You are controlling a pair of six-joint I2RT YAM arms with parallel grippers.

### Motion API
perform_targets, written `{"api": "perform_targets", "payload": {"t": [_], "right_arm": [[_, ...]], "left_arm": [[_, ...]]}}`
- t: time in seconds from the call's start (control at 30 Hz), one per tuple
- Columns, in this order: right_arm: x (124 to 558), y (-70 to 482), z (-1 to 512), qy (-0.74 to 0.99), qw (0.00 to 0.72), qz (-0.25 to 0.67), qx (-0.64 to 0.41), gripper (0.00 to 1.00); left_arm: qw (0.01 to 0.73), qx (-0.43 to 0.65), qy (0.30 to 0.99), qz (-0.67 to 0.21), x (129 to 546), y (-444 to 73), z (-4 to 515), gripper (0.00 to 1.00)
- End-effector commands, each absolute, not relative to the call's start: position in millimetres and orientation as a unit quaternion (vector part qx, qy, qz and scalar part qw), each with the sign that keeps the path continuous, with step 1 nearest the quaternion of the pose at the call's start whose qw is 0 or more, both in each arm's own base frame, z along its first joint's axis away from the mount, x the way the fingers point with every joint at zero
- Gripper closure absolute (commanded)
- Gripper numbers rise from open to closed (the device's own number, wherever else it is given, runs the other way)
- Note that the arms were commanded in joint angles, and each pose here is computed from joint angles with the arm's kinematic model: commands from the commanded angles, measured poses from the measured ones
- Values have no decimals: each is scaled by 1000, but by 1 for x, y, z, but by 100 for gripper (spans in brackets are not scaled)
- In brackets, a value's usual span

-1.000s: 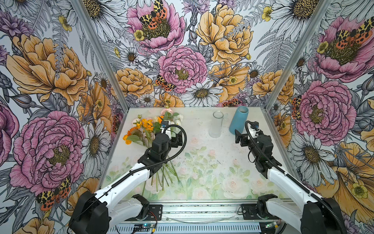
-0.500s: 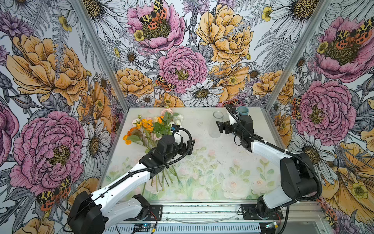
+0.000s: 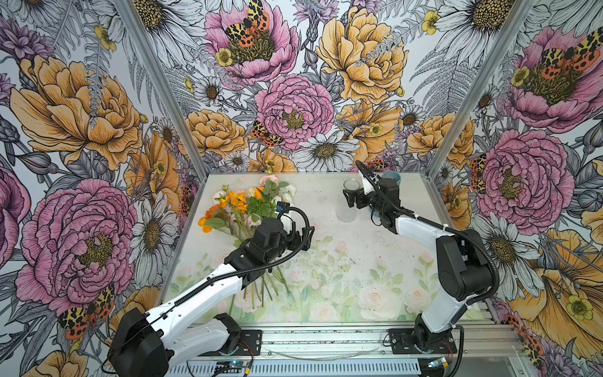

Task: Arrange the flowers into the vase
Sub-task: 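Grasp the clear ribbed glass vase with the right gripper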

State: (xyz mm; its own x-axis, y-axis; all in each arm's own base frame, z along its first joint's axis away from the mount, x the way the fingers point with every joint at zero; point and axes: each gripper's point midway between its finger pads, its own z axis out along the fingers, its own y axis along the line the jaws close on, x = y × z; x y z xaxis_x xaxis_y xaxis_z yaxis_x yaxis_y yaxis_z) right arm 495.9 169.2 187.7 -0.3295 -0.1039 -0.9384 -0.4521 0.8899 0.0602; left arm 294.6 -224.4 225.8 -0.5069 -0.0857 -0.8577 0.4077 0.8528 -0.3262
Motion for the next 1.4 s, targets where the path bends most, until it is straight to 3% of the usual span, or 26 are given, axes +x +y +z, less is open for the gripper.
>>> {"api": "perform_targets", "payload": {"t": [0.0, 0.27, 0.7, 1.37], "right_arm": [[506, 176, 202, 783, 574, 157, -181, 0], [513, 182, 202, 773, 584, 165, -185, 3], [512, 183, 205, 767, 593, 162, -184, 22], [501, 186, 237, 747, 616, 168, -188, 39]], "left_arm": [[499, 89, 824, -252, 294, -221, 236, 1], [497, 88, 826, -251, 294, -220, 230, 1], [496, 84, 828, -247, 293, -218, 228, 1], [503, 73, 829, -232, 291, -207, 229, 1]]}}
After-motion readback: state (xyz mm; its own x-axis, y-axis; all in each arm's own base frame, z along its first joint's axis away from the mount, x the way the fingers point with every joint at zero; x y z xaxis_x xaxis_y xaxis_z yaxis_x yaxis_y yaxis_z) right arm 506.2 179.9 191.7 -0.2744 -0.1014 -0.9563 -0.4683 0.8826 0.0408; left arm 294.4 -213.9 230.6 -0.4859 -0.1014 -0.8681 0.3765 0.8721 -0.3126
